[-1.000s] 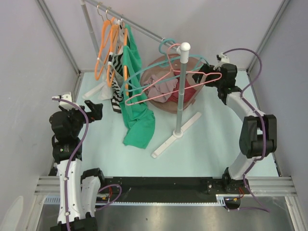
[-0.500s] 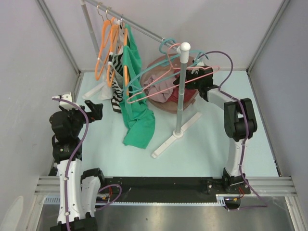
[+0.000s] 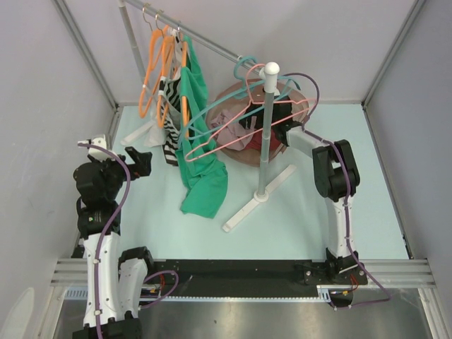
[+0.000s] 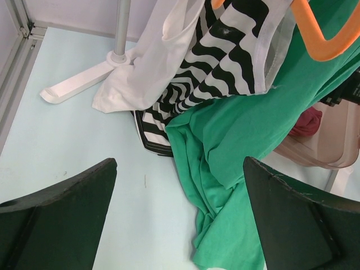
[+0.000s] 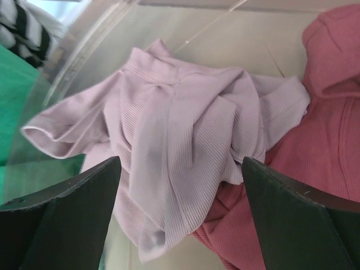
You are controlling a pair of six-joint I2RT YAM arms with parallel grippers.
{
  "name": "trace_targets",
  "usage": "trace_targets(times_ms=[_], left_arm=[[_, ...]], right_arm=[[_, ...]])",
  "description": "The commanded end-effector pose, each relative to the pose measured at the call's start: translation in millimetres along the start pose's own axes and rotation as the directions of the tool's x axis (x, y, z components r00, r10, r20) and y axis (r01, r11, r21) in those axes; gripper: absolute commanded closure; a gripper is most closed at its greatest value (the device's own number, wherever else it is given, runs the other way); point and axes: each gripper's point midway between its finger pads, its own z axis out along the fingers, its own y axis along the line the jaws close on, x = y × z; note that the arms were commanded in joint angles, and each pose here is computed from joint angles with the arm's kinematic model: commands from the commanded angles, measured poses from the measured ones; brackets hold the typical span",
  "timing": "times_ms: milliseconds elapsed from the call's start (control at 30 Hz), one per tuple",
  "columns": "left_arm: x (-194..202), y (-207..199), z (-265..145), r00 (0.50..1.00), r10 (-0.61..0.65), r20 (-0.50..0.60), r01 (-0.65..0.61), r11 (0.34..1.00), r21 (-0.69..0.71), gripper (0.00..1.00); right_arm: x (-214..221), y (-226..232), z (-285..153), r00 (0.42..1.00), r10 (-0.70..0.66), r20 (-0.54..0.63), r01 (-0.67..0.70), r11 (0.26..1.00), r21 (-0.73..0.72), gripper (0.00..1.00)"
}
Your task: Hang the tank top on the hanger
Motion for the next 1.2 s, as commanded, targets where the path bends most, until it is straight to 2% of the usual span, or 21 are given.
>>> trace_targets(times_ms=[0,133,233,267,333,367,433,467,500,633,700,900,933,1167], left_arm=[[-8.5,-4.0,-1.8,0.999,0.021,0.03,-0.022,1.0,0.012,0.01],[-7.9,-5.5,-1.1,0.999,0.02,0.025,-0.021,1.0,0.022,0.0],[-8.1,-5.9,-1.1,0.999,0.021,0.026,-0.021,0.999,0.024,0.01],[-8.8,-6.1,-1.4,0.999,0.022,0.028,-0.023,0.999,0.025,0.01],[-7.7,-6.3,-1.2,0.999,0.021,0.025,-0.022,0.999,0.026,0.01],[-8.3,-6.5,-1.4,0.999,0.022,0.027,-0.022,0.999,0.026,0.01],[-8.6,-6.8,-1.3,0.999,0.022,0.028,-0.023,0.999,0.028,0.01],[-8.1,-7.5,-1.3,0.999,0.022,0.026,-0.023,0.999,0.03,0.01],[-7.6,-6.8,-0.7,1.0,0.021,0.023,-0.021,0.999,0.028,0.01],[-7.0,-7.5,-0.9,1.0,0.019,0.022,-0.02,0.999,0.031,0.01],[-7.3,-7.7,-0.7,1.0,0.021,0.022,-0.022,0.999,0.033,0.01],[-7.4,-8.8,-1.1,0.999,0.021,0.024,-0.022,0.999,0.036,0.01],[-7.4,-7.4,-0.7,0.999,0.02,0.024,-0.021,0.999,0.029,0.01],[-5.8,-3.4,-0.2,1.0,0.016,0.02,-0.016,1.0,0.007,0.01]], right_arm=[[-1.9,-11.3,8.2,0.998,-0.06,0.009,0.059,0.992,0.109,0.06],[5.0,-12.1,13.7,0.998,-0.067,-0.012,0.068,0.991,0.118,0.09],[12.3,-8.1,17.7,0.998,-0.052,-0.041,0.056,0.994,0.091,0.19],[12.8,-6.6,17.7,0.998,-0.05,-0.043,0.054,0.996,0.078,0.29],[17.2,-3.3,17.2,0.998,-0.038,-0.053,0.041,0.998,0.053,0.39],[11.2,-0.8,14.9,0.999,-0.039,-0.037,0.04,0.998,0.046,0.52],[1.2,1.8,10.3,1.0,-0.017,0.001,0.017,0.999,0.032,0.71],[-0.2,2.8,3.9,1.0,0.001,0.01,-0.001,1.0,0.027,0.85],[-7.9,-2.0,-1.6,0.999,0.019,0.031,-0.02,0.999,0.026,0.89],[-38.9,1.7,-28.9,0.985,0.111,0.132,-0.099,0.991,-0.093,0.93],[-43.9,-1.2,-45.6,0.971,0.185,0.15,-0.166,0.978,-0.13,1.0],[-84.7,-13.1,-109.4,0.909,0.309,0.28,-0.236,0.935,-0.266,1.0],[-95.3,-8.6,-122.1,0.9,0.304,0.312,-0.209,0.93,-0.303,1.0],[-136.1,-7.8,-196.9,0.872,0.262,0.413,-0.145,0.945,-0.292,1.0]])
